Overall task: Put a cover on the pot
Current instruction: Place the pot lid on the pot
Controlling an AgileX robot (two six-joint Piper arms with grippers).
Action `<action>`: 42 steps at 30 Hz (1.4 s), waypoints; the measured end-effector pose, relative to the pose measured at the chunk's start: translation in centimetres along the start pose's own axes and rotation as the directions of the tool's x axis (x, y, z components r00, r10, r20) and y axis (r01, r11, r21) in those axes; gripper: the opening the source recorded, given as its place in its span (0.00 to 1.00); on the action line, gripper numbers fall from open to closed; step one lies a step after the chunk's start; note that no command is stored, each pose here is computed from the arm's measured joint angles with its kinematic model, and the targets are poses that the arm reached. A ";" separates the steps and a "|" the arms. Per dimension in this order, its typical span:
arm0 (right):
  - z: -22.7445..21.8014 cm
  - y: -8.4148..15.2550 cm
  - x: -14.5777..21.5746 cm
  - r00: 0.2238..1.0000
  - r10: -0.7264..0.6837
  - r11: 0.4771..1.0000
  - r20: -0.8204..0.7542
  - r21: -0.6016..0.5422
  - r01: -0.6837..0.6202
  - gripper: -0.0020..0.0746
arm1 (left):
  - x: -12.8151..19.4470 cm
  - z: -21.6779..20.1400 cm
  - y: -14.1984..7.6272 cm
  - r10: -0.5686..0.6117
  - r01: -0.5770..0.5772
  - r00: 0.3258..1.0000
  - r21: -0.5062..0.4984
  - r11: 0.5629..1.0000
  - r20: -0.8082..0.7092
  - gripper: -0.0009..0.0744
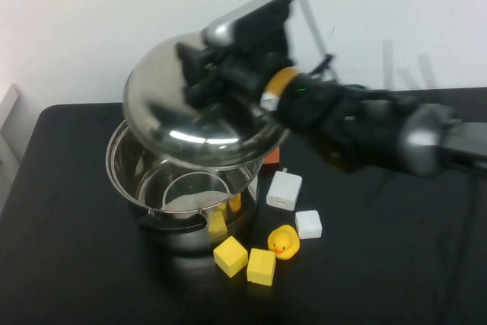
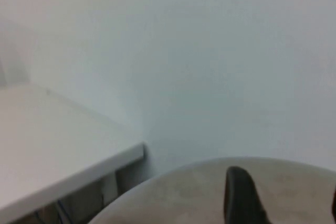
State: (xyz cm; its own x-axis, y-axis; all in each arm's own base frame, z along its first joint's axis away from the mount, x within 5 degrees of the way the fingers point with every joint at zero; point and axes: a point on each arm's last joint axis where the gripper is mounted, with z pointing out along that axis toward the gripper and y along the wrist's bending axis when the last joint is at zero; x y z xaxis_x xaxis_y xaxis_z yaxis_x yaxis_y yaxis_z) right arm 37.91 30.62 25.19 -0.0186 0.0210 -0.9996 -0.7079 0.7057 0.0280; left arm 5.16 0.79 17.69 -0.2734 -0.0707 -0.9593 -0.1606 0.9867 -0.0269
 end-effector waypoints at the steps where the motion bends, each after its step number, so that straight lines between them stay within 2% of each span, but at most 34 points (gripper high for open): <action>1: 1.0 0.4 0.5 1.000 -0.009 1.000 -0.025 -0.007 0.009 0.46 | 0.0 0.0 0.0 0.000 0.000 1.000 0.000 1.000 0.000 0.01; 9: 5.1 2.6 3.5 0.986 -0.084 0.996 -0.147 -0.043 0.079 0.46 | 0.0 0.0 0.0 0.000 0.000 1.000 0.000 1.000 0.000 0.01; 18: 5.8 3.1 6.4 0.976 -0.090 0.995 -0.199 -0.058 0.080 0.46 | 0.0 0.0 0.0 -0.001 0.001 1.000 0.000 1.000 0.000 0.01; 42: 5.9 3.1 6.5 0.977 -0.064 0.997 -0.203 -0.054 0.054 0.46 | 0.0 0.0 0.0 -0.001 0.001 1.000 0.000 1.000 0.000 0.01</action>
State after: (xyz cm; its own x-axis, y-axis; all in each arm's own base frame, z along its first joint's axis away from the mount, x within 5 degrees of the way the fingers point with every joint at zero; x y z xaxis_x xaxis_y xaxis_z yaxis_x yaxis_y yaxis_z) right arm 39.78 37.10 18.76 -0.1162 -0.1690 -0.9787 -0.7450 0.6666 -0.0266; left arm 5.16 0.79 17.69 -0.2733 -0.0713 -0.9593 -0.1605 0.9867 -0.0276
